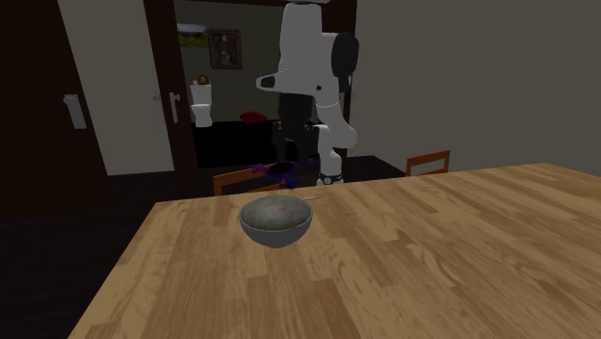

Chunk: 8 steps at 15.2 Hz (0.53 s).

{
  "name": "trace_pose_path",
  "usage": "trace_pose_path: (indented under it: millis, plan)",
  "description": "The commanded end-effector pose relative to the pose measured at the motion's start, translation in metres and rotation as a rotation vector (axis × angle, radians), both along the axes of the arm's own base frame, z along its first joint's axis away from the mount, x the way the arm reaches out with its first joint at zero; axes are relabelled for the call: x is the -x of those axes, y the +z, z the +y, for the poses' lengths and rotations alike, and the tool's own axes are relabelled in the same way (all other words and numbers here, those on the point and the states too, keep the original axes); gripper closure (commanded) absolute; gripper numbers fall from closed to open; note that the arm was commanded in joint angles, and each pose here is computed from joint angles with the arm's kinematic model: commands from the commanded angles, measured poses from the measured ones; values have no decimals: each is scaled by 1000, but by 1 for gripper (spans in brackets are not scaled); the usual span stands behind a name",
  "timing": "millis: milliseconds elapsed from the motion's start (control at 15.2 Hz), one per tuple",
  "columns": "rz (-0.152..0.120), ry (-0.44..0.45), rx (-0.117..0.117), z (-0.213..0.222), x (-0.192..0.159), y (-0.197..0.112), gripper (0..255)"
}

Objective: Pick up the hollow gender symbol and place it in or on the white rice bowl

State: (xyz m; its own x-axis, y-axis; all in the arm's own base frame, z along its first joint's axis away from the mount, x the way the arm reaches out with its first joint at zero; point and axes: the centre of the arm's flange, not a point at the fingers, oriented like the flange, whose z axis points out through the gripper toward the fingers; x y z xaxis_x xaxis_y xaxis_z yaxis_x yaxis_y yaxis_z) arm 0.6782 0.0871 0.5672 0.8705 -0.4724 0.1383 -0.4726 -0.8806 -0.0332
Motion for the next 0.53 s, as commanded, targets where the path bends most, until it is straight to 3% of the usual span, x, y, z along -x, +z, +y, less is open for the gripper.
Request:
trace_pose_path:
  millis: [0, 462]
  plan:
    - [0, 1, 0, -7, -4, -4, 255]
    - [0, 1, 0, -7, -4, -41, 255]
